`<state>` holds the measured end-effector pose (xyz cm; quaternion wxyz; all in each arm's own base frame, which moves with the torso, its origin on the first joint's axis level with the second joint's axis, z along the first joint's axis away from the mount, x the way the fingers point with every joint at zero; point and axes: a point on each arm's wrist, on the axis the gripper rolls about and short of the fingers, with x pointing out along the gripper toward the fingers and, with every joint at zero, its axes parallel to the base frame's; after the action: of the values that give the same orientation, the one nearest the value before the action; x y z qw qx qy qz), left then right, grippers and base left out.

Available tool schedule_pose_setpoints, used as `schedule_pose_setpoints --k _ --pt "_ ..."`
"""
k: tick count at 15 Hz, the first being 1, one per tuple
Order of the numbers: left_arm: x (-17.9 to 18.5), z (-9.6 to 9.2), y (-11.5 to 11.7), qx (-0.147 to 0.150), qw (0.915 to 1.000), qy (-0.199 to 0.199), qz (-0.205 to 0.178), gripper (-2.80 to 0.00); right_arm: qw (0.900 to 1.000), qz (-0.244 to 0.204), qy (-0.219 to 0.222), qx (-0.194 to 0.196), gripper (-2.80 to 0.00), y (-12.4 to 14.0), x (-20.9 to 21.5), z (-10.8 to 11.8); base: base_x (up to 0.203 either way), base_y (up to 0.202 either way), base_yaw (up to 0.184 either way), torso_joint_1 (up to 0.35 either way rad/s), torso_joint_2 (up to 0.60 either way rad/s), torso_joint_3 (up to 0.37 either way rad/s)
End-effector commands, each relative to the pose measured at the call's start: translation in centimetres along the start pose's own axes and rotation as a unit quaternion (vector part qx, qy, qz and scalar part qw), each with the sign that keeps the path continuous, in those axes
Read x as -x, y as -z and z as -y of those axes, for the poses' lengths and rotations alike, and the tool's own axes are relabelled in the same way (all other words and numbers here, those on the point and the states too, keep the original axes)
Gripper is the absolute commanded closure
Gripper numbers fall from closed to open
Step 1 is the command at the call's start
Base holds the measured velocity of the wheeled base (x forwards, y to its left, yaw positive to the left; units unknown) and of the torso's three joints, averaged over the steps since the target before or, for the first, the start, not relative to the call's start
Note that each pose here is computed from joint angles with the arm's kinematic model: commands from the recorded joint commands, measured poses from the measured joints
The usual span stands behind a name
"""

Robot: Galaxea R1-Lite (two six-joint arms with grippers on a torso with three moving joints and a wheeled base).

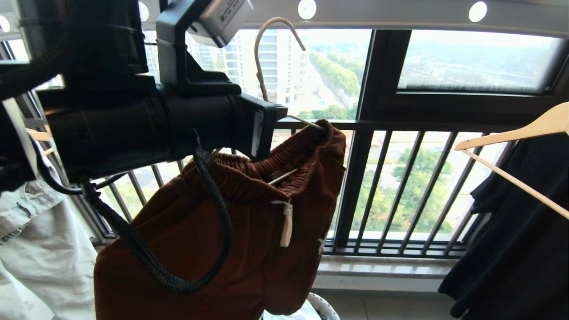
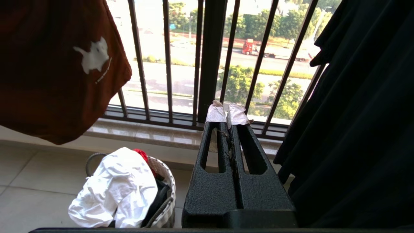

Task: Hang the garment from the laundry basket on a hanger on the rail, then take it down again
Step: Take the clothes off the clothes rack

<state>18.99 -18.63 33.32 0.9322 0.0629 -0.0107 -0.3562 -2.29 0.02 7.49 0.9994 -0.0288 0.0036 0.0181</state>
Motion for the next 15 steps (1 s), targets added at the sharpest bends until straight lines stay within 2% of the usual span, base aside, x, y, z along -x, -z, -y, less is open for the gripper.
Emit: schedule_pose_setpoints --k 1,2,4,6,8,12,15 --pt "0.0 0.2 1.7 0.001 0.9999 0.002 0.011 0.00 1.000 0.002 0.000 0.000 0.00 -0.1 0.0 0.0 0.000 0.000 0.000 0.000 0.00 0.000" --pt "-0.1 0.2 2.2 0.003 0.9999 0.005 0.011 0.00 1.000 0.014 0.001 0.001 0.00 -0.8 0.2 0.0 0.000 0.000 0.000 0.000 0.00 0.000" --pt "-0.2 -0.2 2.7 0.031 0.9992 0.025 0.008 0.00 0.999 0.035 -0.002 0.001 0.00 -3.0 0.9 0.1 0.000 0.000 0.000 0.000 0.00 0.000" --pt "-0.4 -0.8 3.3 0.055 0.9976 0.043 -0.001 0.00 0.999 0.042 -0.012 0.002 0.00 -6.4 1.8 0.3 0.000 0.000 0.000 0.000 0.00 0.000" --pt "-0.8 -0.9 4.4 0.059 0.9964 0.060 -0.014 0.00 0.999 0.034 -0.026 0.006 0.00 -10.3 1.8 0.4 0.000 0.000 0.000 0.000 0.00 0.000" --pt "-2.5 -0.7 7.2 0.059 0.9963 0.063 -0.002 0.00 0.998 0.018 -0.053 0.022 0.00 -17.9 -0.5 0.8 0.000 0.000 0.000 0.000 0.00 0.000" --pt "-3.9 -0.7 8.7 0.058 0.9965 0.059 0.005 0.00 0.996 -0.003 -0.074 0.044 0.00 -21.9 -4.2 1.0 0.000 0.000 0.000 0.000 0.00 0.000"
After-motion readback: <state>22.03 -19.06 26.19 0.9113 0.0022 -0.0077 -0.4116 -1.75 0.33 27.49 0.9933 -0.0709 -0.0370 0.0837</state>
